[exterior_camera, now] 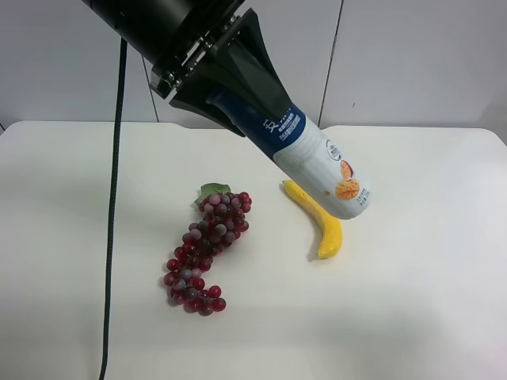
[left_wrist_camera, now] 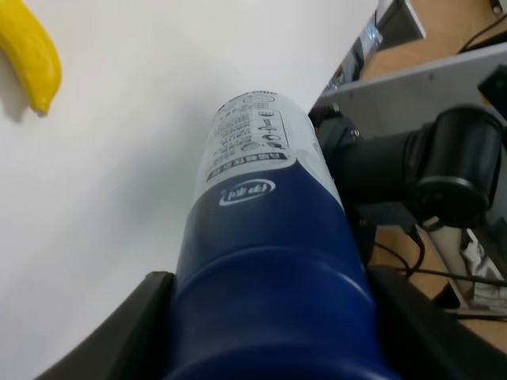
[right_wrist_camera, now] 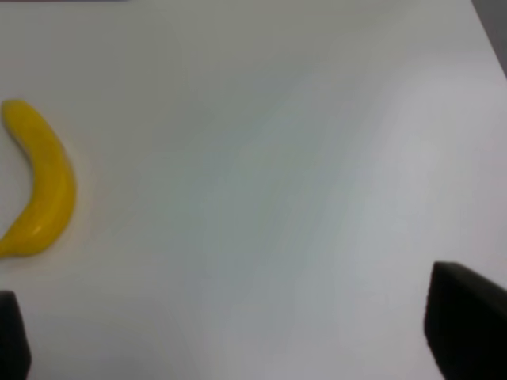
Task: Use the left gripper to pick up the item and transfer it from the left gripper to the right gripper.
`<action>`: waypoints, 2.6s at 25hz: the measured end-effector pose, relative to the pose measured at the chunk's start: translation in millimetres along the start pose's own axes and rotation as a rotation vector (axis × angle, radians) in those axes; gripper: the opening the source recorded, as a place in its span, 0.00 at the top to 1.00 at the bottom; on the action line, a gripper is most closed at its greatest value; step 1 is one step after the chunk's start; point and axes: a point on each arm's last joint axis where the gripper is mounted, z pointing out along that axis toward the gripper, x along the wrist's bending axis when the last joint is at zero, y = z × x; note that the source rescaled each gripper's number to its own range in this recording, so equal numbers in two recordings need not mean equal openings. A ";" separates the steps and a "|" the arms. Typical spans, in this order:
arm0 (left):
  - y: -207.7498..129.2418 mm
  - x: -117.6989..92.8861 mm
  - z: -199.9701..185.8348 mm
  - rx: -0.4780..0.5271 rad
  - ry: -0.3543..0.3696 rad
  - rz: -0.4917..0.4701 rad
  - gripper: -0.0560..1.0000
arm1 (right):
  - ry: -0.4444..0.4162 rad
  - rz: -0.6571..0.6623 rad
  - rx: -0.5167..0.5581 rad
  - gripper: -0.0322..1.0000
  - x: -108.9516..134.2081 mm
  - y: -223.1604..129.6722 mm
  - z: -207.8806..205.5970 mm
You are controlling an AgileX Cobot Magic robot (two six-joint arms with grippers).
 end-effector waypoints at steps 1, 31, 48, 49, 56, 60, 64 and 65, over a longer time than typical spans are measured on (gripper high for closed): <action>0.3 0.1 0.0 -0.004 0.001 -0.001 0.95 | 0.002 0.001 -0.001 0.00 0.1 0.1 0.0; 3.7 1.2 -0.1 -0.041 0.013 -0.025 0.95 | 0.710 -0.727 0.178 0.00 127.6 129.2 118.4; 4.0 1.3 -0.1 -0.045 0.014 -0.035 0.95 | 0.742 -0.855 0.156 0.00 152.8 121.1 145.9; 4.0 1.3 -0.1 -0.044 0.014 -0.035 0.95 | 0.742 -0.856 0.161 0.00 153.5 120.4 147.3; 3.6 0.4 -0.1 -0.040 0.003 -0.040 0.95 | 0.743 -0.860 0.167 0.03 154.8 119.4 149.7; 3.8 -0.3 -0.1 -0.042 -0.005 -0.044 0.95 | 0.743 -0.860 0.167 0.21 154.8 119.4 149.7; 3.8 -0.4 -0.1 -0.042 -0.006 -0.045 0.95 | 0.743 -0.860 0.167 0.50 154.8 119.4 149.7; 3.8 -0.4 -0.1 -0.042 -0.006 -0.045 0.95 | 0.743 -0.860 0.167 0.57 154.8 119.4 149.7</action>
